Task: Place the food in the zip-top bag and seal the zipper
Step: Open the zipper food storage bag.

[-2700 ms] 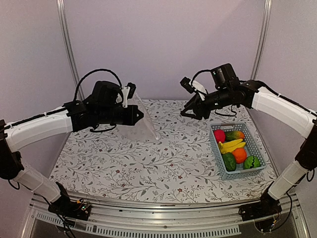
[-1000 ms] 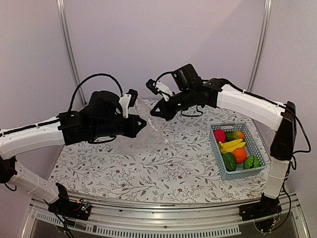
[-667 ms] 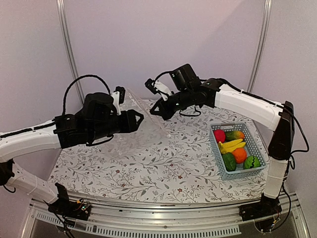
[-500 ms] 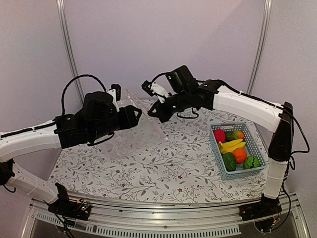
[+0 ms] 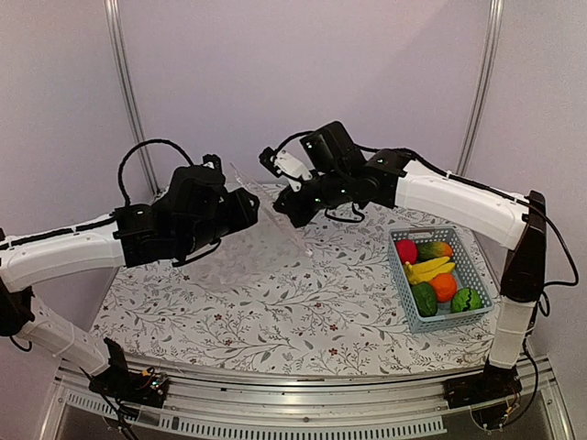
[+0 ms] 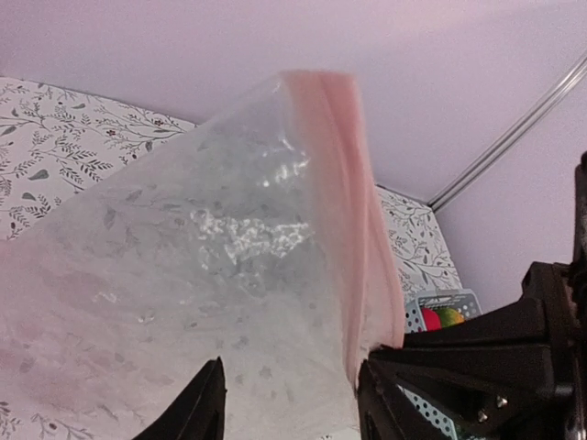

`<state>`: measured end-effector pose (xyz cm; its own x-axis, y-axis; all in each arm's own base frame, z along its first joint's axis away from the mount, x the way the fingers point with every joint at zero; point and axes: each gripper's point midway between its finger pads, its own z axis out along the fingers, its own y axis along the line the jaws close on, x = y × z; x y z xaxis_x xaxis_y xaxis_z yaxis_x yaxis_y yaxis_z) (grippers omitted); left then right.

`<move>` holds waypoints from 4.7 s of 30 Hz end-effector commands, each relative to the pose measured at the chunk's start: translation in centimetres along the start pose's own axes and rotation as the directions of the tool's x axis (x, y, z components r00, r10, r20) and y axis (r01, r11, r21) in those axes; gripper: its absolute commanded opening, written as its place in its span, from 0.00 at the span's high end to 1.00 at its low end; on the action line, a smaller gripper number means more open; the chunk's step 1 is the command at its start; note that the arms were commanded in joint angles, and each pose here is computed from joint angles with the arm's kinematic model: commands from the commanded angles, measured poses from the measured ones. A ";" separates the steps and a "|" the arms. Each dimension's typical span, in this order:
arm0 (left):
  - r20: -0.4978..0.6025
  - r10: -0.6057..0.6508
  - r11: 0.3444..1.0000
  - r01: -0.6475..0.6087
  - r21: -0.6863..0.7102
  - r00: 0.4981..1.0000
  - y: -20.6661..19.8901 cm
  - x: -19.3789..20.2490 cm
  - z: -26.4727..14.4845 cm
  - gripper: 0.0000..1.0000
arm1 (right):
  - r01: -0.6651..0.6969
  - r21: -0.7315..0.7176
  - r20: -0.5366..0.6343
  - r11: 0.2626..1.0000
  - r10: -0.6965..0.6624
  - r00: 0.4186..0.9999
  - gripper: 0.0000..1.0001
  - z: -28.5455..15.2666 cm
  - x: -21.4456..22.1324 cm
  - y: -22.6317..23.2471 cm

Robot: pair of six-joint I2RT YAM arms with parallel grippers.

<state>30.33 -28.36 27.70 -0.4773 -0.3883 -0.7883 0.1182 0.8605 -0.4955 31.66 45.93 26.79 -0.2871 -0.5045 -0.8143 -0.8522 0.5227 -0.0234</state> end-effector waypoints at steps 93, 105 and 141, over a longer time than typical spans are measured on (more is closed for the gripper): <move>0.059 -0.034 0.956 0.015 0.292 0.998 -12.2 6.2 2.3 0.38 | -0.216 0.449 0.176 0.867 0.151 0.973 1.00 -5.0 -1.3 -12.2; 0.117 -0.055 0.989 0.038 0.145 0.992 -10.3 4.9 6.6 0.57 | -0.221 0.419 0.181 0.881 0.157 0.971 1.00 -5.7 -1.3 -11.2; 0.075 0.189 0.981 -0.191 0.024 0.979 -6.2 3.1 2.9 1.00 | -0.069 -0.054 0.075 0.996 0.073 0.995 0.47 -6.9 2.8 -6.2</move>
<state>31.07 -36.77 25.93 -0.3518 -0.3549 -0.8662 0.1916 0.8785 -0.4377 39.35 33.32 25.02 -0.4159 -0.3931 -0.8201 -0.6165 0.7848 -0.0636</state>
